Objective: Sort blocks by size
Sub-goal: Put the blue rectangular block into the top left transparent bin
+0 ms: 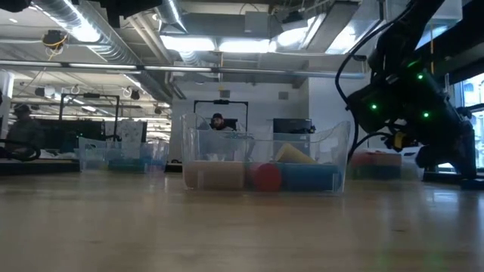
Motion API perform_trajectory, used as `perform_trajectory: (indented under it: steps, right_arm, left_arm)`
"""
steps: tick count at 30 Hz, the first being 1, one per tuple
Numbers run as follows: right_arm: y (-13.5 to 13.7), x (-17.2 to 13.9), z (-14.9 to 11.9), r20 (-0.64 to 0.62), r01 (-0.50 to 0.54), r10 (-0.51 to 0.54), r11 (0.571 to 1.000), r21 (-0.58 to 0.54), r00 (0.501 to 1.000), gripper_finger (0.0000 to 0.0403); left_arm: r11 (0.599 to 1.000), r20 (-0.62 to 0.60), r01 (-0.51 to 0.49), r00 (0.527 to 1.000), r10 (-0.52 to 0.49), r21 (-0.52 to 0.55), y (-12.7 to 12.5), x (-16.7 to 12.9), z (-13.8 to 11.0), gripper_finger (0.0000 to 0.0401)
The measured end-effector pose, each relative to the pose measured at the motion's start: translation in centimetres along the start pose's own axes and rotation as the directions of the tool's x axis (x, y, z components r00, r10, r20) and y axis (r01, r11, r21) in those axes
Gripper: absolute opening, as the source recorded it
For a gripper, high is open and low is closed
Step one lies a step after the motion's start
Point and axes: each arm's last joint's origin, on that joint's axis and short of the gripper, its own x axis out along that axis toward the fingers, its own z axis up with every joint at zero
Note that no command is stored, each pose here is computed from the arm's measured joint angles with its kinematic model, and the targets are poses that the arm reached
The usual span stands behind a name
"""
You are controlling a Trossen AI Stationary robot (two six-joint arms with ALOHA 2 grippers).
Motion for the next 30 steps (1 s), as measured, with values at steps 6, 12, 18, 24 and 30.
perform_trajectory:
  steps: [6,12,18,24,30]
  right_arm:
    - [0.2,0.0,0.1,-0.011,-0.043,0.043,0.999,0.018,0.999,0.0003]
    - [0.5,-0.7,0.4,-0.010,-0.085,0.086,0.996,0.030,0.996,0.0003]
    - [1.9,-2.7,0.8,0.074,-0.174,0.173,0.985,0.003,0.982,0.0003]
    - [3.3,-4.1,0.9,0.129,-0.275,0.277,0.961,-0.036,0.952,0.0003]
    - [3.9,-4.4,0.8,0.167,-0.302,0.305,0.952,-0.042,0.938,0.0003]
  left_arm:
    - [1.000,0.001,0.000,1.000,0.000,0.006,0.0,0.0,0.0,0.0210]
    - [1.000,0.002,0.000,1.000,0.000,0.007,0.0,0.0,0.0,0.0210]
    - [1.000,0.002,0.000,1.000,0.000,0.008,0.0,0.0,0.0,0.0210]
    - [1.000,0.002,0.000,1.000,0.000,0.007,0.0,0.0,0.0,0.0210]
    - [1.000,0.002,0.000,1.000,0.000,0.001,0.0,0.0,0.0,0.0210]
